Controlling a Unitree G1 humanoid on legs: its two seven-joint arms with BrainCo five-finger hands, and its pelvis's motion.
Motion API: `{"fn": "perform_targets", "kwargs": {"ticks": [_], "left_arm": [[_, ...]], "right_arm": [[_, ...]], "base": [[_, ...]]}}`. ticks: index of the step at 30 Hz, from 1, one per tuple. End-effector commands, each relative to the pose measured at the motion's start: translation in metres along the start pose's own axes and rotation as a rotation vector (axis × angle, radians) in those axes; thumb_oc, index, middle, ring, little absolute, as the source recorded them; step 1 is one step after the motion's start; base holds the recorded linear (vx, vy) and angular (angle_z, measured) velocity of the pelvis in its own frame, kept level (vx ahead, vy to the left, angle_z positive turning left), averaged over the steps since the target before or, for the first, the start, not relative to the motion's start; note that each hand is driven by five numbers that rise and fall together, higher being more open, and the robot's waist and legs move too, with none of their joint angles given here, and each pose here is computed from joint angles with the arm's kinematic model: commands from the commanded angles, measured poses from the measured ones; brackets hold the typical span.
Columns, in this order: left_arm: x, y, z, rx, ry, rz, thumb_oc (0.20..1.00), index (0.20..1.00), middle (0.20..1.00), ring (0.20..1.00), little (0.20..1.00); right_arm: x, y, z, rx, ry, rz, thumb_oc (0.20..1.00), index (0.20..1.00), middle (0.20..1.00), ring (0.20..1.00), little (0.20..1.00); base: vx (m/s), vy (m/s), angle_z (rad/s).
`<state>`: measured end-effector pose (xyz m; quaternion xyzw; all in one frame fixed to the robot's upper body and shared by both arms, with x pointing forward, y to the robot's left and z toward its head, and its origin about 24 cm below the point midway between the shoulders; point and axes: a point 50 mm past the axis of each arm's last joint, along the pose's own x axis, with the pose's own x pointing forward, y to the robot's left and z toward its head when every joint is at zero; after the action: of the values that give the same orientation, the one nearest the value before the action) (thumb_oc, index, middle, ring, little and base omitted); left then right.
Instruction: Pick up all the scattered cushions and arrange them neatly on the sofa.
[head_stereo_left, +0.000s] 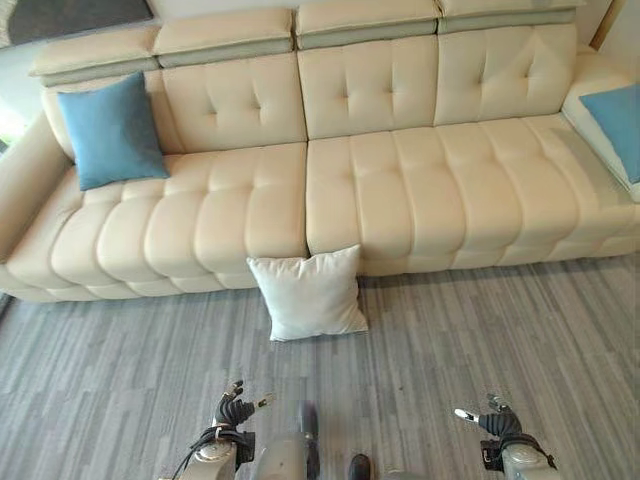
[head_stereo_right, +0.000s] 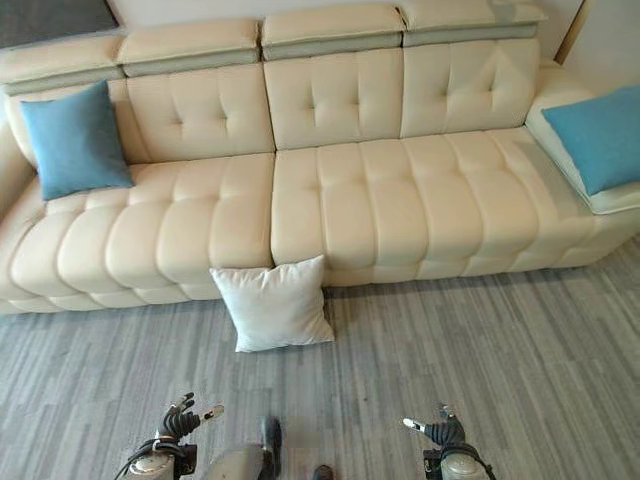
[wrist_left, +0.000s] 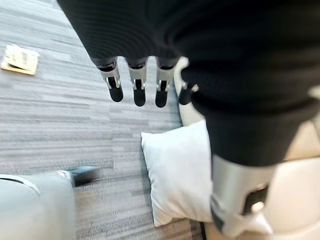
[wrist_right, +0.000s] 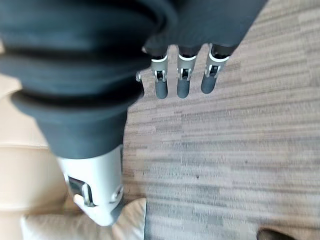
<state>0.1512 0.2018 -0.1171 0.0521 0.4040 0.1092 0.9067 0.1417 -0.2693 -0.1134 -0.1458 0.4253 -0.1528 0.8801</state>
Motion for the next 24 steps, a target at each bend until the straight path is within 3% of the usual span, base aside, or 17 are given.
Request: {"fn": "perform_targets", "kwargs": {"ticks": [1, 8, 18, 24], "left_arm": [[0.004, 0.019, 0.018, 0.003, -0.069, 0.058, 1.0, 1.0, 1.0, 1.0, 1.0], [0.002, 0.023, 0.008, 0.012, -0.041, 0.07, 1.0, 1.0, 1.0, 1.0, 1.0], [0.007, 0.032, 0.029, 0.042, -0.101, 0.091, 1.0, 1.0, 1.0, 1.0, 1.0], [0.01, 0.032, 0.034, 0.043, -0.106, 0.083, 1.0, 1.0, 1.0, 1.0, 1.0]], "right_arm": [[0.003, -0.006, 0.014, -0.006, -0.048, -0.025, 1.0, 1.0, 1.0, 1.0, 1.0], [0.002, 0.003, 0.01, -0.035, -0.032, 0.012, 1.0, 1.0, 1.0, 1.0, 1.0], [0.0, 0.029, 0.018, -0.002, -0.047, 0.071, 1.0, 1.0, 1.0, 1.0, 1.0], [0.001, 0.03, 0.012, 0.021, -0.026, 0.069, 1.0, 1.0, 1.0, 1.0, 1.0]], "base": [[0.2, 0.091, -0.82], [0.35, 0.262, 0.32], [0.24, 0.376, 0.15], [0.16, 0.015, 0.01]]}}
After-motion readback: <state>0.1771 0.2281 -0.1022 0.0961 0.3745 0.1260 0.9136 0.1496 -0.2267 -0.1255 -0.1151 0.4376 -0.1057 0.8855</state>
